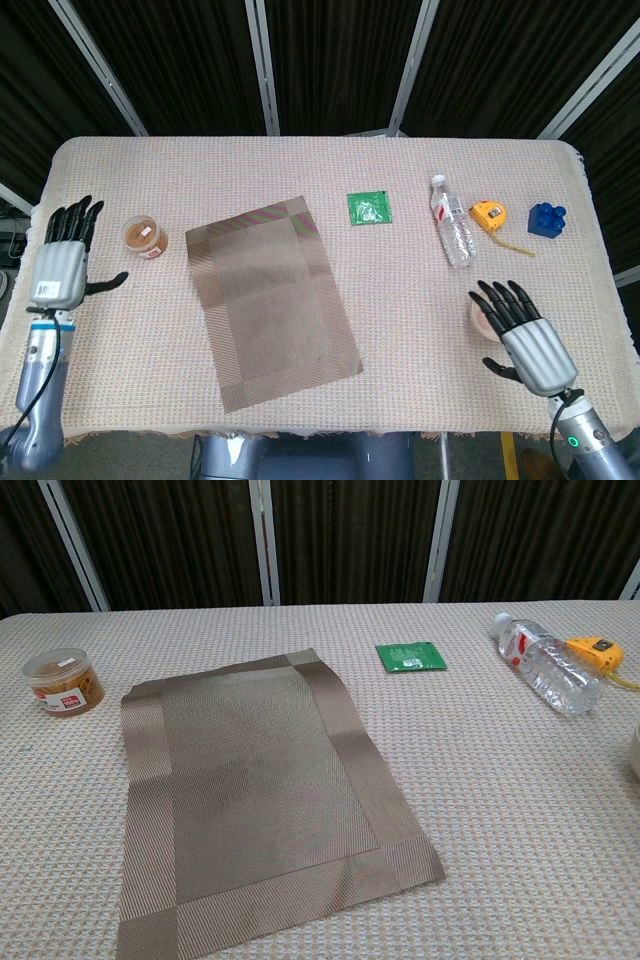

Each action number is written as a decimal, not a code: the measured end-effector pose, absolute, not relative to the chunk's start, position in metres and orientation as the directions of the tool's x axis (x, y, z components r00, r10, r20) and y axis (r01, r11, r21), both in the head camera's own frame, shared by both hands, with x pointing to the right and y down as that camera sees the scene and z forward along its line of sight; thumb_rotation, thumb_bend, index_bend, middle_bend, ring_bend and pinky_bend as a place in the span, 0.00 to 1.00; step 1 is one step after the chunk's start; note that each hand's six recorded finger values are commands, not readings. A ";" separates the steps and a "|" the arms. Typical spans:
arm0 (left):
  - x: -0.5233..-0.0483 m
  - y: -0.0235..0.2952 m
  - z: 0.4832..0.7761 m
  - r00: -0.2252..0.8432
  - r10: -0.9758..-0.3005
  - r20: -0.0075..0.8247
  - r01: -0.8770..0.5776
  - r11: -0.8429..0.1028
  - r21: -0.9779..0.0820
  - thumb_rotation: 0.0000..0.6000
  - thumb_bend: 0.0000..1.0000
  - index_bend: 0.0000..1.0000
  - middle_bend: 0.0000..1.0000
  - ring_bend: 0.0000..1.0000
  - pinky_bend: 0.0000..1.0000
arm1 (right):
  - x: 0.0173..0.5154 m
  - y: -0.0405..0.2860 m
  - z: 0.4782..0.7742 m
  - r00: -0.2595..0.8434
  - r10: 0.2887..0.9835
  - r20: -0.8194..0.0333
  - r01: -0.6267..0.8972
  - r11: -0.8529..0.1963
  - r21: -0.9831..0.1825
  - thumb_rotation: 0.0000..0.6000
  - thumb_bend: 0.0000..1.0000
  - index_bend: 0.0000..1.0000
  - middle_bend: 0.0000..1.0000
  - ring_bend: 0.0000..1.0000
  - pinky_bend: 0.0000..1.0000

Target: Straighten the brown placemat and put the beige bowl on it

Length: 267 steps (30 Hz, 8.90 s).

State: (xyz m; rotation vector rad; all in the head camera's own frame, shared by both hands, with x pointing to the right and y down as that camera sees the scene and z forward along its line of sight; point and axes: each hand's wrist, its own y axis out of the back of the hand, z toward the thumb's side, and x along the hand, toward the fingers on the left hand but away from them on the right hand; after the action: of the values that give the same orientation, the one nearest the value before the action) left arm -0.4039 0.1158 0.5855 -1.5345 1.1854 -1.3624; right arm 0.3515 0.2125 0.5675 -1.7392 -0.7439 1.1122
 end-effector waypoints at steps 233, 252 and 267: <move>-0.175 0.193 0.751 0.662 -0.597 0.454 0.151 -0.487 -0.860 1.00 0.45 0.52 0.00 0.00 0.00 | 0.417 0.197 0.526 0.084 0.971 -0.223 0.251 -0.237 -0.939 1.00 0.00 0.00 0.00 0.00 0.00; -0.157 0.196 0.749 0.672 -0.604 0.429 0.131 -0.473 -0.871 1.00 0.58 0.66 0.00 0.00 0.00 | 0.414 0.199 0.517 0.103 0.974 -0.203 0.273 -0.224 -0.936 1.00 0.00 0.00 0.00 0.00 0.00; -0.217 0.166 0.728 0.583 -0.711 0.393 0.085 -0.428 -0.900 1.00 0.58 0.69 0.00 0.00 0.00 | 0.413 0.200 0.514 0.113 0.974 -0.198 0.289 -0.223 -0.931 1.00 0.00 0.00 0.00 0.00 0.00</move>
State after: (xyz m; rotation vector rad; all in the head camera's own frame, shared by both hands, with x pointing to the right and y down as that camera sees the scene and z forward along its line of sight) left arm -0.2169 0.1658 0.7279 -1.8000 0.5119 -0.9832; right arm 0.4134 0.2002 0.5142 -1.6345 -1.2568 1.1436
